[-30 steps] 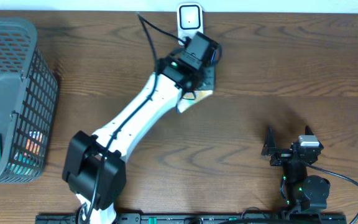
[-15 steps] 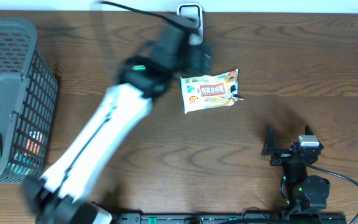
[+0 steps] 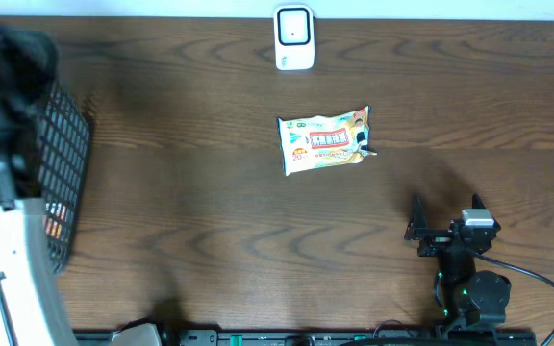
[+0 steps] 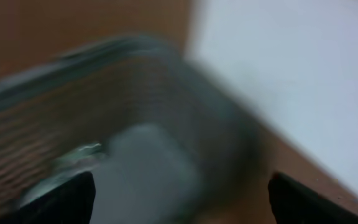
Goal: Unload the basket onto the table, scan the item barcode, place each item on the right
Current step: 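Return the left gripper into the basket and grasp the green wipes pack, then carry the green pack to the scanner and release it on the table, then reach the left gripper into the basket and grasp the Kleenex tissue pack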
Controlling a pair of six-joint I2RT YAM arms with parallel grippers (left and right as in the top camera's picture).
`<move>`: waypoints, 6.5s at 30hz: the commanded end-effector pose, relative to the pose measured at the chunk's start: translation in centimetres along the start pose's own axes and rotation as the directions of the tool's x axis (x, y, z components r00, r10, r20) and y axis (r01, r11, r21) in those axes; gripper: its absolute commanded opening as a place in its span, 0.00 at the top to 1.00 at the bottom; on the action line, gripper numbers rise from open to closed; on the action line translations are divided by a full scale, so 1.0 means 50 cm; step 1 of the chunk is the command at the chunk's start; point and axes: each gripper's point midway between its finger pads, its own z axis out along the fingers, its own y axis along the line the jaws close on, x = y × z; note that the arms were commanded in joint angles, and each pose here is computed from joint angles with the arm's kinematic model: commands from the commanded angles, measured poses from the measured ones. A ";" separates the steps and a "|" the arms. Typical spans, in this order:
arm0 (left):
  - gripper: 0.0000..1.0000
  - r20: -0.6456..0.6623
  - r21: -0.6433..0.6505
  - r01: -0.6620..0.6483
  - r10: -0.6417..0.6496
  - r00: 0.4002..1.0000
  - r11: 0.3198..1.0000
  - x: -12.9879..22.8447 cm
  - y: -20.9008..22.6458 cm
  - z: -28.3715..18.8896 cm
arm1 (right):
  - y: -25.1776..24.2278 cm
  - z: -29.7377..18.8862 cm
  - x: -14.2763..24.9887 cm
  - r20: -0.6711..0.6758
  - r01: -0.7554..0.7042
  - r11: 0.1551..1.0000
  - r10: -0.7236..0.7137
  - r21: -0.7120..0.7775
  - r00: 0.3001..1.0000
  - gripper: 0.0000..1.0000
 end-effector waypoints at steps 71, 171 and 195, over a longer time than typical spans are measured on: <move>0.92 -0.797 -0.241 -0.486 0.114 0.593 0.840 0.525 0.457 0.408 | 0.003 0.000 0.002 -0.001 -0.006 1.000 0.006 -0.006 1.000 0.01; 0.15 0.192 0.227 -0.153 0.110 0.975 0.962 -0.018 -0.137 -0.018 | 0.003 0.000 0.002 -0.001 -0.006 1.000 0.006 -0.006 1.000 0.01; 0.01 -0.527 -0.313 -0.055 -0.125 0.841 0.948 0.300 0.295 0.300 | 0.003 0.000 0.002 -0.001 -0.006 1.000 0.006 -0.006 1.000 0.01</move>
